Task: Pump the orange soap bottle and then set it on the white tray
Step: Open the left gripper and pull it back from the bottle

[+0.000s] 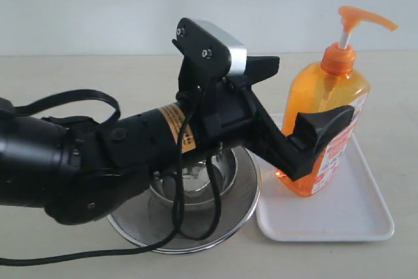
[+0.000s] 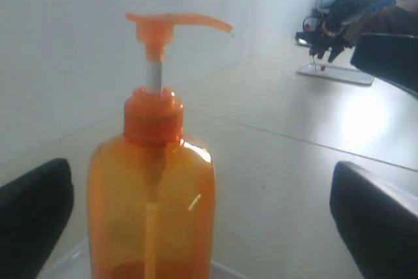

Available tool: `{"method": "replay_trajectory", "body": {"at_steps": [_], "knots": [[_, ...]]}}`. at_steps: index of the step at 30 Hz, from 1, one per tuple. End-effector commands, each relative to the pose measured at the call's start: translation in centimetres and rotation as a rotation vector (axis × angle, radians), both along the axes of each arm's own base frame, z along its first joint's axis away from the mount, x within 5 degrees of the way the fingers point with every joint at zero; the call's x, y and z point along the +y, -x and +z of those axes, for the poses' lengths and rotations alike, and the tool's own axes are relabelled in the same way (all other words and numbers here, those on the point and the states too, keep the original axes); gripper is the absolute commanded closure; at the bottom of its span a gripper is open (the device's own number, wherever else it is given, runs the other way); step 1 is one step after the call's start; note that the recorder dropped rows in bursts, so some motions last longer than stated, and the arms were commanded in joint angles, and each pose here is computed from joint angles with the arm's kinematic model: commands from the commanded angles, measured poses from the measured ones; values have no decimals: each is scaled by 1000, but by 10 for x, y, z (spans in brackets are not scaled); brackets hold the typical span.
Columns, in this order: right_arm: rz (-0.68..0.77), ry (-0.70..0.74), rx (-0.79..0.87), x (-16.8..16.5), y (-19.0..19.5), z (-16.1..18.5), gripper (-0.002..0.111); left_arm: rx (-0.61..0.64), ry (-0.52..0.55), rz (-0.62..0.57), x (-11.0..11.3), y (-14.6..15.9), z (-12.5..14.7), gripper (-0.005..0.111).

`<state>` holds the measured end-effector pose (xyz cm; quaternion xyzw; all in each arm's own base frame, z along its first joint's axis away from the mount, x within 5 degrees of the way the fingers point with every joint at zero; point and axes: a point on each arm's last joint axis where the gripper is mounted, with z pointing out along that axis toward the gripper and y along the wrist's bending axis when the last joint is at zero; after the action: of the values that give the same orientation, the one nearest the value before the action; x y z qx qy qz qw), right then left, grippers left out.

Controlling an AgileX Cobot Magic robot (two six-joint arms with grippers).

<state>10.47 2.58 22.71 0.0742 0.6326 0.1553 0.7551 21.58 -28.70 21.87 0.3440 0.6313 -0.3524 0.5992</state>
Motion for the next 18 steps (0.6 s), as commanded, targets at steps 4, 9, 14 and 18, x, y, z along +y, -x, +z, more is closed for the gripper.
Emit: {"method": "replay_trajectory", "body": {"at_steps": [4,9,14,18], "knots": [[-5,7,-5,-1,0,0,108,50,-227,2,23,17,20,-3],[-5,7,-5,-1,0,0,108,126,-339,53,39,23,29,7],[-5,7,-5,-1,0,0,108,184,-457,94,54,29,32,67],[-5,7,-5,-1,0,0,108,196,-507,109,61,33,36,101]]}}
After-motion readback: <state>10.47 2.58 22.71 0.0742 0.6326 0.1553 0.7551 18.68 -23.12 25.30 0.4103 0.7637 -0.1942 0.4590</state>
